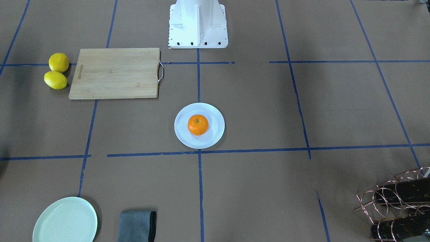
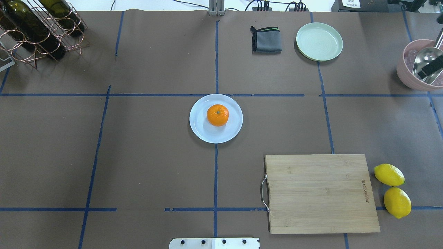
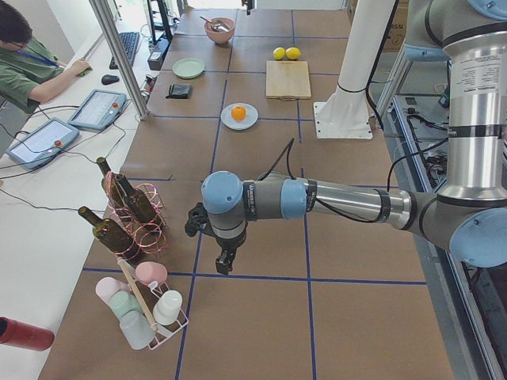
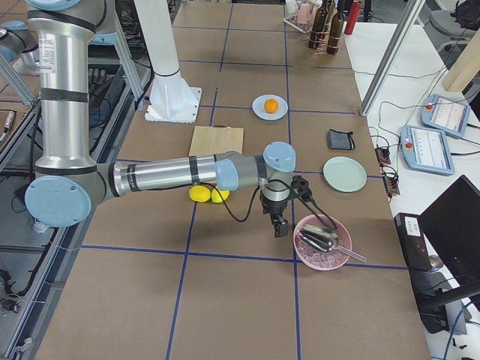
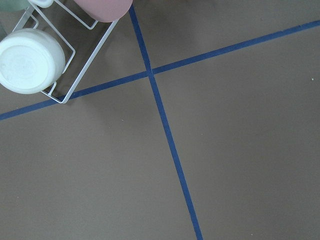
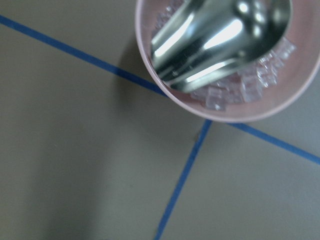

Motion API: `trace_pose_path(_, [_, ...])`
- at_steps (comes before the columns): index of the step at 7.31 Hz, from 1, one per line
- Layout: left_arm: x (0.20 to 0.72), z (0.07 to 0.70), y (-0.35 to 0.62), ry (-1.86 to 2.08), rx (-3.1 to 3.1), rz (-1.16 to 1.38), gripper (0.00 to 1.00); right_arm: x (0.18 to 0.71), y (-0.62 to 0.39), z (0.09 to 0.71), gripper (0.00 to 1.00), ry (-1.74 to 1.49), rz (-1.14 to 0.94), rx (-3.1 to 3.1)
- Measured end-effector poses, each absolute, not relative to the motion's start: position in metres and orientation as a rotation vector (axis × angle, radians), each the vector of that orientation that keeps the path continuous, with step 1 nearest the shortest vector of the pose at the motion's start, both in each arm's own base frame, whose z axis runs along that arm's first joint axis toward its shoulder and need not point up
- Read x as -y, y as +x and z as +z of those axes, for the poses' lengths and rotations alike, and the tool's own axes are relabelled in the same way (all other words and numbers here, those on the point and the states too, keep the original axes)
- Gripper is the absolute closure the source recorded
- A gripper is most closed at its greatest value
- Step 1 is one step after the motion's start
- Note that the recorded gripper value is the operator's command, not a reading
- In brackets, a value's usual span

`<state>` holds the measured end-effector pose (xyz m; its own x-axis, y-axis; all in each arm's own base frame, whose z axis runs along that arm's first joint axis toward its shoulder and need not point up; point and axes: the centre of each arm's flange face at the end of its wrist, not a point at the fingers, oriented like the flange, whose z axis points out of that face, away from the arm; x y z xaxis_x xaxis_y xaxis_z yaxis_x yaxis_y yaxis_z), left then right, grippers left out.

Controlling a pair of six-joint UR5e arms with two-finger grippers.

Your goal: Pick orange to plate

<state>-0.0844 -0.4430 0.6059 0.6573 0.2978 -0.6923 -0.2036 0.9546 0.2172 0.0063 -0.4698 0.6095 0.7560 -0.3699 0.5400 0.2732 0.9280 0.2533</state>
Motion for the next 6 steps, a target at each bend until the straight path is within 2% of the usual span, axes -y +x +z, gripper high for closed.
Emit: trace_pose_path(6, [0.437,0.609,-0.084,0.118,-0.802,0.286,0.0,0.449,0.046,0.629,0.0,0.078,-0.225,0.66])
